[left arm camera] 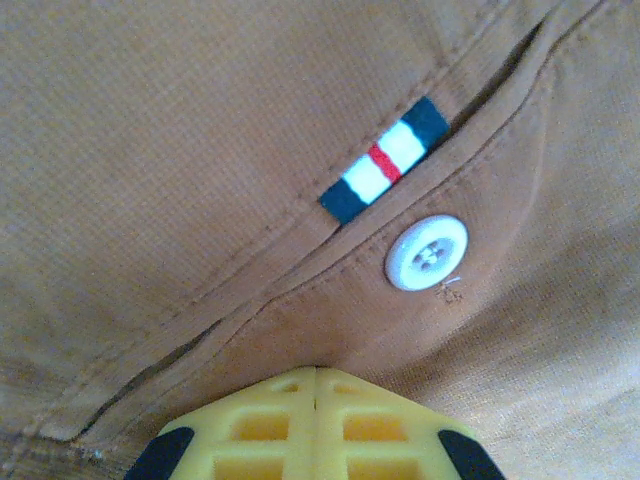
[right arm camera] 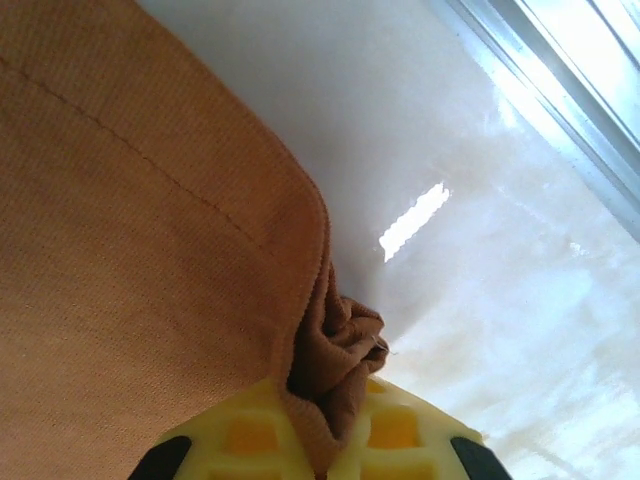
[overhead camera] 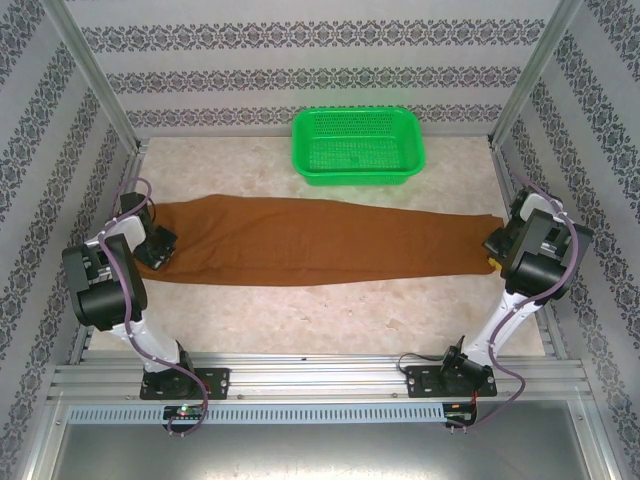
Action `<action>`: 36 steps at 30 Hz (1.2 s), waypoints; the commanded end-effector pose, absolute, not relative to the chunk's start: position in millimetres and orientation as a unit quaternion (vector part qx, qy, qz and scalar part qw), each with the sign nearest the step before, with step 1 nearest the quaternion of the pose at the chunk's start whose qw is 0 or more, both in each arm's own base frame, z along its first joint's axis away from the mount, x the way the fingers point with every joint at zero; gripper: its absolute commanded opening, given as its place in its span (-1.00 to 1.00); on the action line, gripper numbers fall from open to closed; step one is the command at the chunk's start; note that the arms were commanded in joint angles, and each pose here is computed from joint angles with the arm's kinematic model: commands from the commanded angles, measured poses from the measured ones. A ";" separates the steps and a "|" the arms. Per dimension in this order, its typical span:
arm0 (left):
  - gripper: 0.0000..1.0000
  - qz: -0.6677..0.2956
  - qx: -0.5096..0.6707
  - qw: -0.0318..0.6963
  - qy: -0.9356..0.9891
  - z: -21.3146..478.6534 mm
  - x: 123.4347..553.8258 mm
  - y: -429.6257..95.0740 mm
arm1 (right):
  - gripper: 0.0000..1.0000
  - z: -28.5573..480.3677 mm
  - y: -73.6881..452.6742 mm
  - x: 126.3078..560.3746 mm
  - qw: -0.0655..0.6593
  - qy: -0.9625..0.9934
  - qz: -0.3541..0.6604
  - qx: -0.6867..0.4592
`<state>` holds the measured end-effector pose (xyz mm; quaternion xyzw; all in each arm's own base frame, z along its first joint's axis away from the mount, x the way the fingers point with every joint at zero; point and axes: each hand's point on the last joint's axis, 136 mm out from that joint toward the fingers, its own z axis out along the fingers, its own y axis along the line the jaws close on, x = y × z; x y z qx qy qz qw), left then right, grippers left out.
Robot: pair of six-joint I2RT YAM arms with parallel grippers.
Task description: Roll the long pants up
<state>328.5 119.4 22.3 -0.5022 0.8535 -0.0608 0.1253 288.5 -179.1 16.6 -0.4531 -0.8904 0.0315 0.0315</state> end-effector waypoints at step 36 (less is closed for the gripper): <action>0.23 -0.086 -0.204 0.090 0.971 73.0 319.0 -34.8 | 0.78 109.1 -54.8 371.3 -0.171 -0.933 0.010 -0.316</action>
